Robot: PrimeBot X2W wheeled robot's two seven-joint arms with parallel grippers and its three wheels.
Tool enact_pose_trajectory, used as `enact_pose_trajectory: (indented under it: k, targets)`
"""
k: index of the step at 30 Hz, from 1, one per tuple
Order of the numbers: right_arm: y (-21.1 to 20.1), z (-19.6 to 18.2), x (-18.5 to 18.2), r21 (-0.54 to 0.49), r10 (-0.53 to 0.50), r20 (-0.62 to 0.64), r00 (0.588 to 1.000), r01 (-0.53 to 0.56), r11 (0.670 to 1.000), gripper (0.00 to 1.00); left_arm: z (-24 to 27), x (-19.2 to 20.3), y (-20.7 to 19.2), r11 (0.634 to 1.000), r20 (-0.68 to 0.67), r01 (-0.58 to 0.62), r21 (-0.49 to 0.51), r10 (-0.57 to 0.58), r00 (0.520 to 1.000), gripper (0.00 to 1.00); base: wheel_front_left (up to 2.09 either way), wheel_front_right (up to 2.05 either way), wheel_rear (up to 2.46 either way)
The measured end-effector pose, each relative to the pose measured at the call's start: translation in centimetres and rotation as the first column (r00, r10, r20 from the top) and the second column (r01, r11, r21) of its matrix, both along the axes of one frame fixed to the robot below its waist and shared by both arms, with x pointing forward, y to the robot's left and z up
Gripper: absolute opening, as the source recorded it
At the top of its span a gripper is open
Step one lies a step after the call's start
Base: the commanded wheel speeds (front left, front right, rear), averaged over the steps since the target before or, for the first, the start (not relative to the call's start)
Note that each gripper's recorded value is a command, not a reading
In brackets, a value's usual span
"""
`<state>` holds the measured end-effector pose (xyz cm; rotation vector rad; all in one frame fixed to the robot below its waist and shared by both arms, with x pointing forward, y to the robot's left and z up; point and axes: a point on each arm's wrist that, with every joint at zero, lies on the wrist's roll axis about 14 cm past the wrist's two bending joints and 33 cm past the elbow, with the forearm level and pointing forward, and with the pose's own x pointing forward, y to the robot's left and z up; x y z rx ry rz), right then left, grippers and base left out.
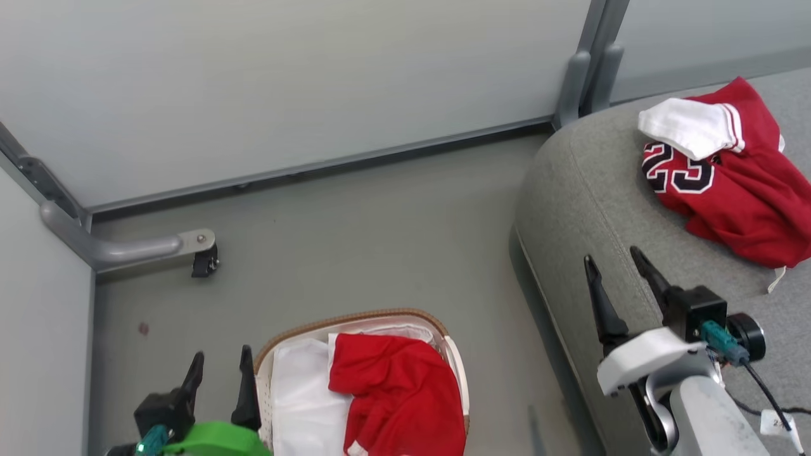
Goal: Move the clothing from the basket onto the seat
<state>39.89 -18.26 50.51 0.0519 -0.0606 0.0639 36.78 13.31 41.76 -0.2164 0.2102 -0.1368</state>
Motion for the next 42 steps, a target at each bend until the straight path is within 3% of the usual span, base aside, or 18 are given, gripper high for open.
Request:
enact_pose_trajectory:
  k: [12,21,28,42]
  targets:
    - [0.5,1.9,5.7,0.012,0.024,0.078,0.997,-0.025,1.000,1.00,-3.1,5.7,-5.5,0.986,-0.070,0.155,-0.053,-0.159,0.985,1.00,0.00,0.00,0.00]
    - [1.0,0.8,9.4,0.025,0.052,0.087,0.995,-0.055,0.998,1.00,-9.3,8.3,-9.6,0.959,-0.212,0.276,-0.068,-0.285,0.935,1.00,0.00,0.00,0.00]
    - [1.2,-1.4,11.4,0.042,0.067,0.064,0.996,-0.069,0.997,1.00,-15.4,8.5,-11.2,0.928,-0.349,0.366,-0.068,-0.366,0.863,1.00,0.00,0.00,0.00]
    - [-0.4,-6.3,13.7,0.059,0.045,-0.003,0.999,-0.045,0.997,1.00,-26.3,5.5,-13.6,0.845,-0.573,0.522,-0.118,-0.487,0.659,1.00,0.00,0.00,0.00]
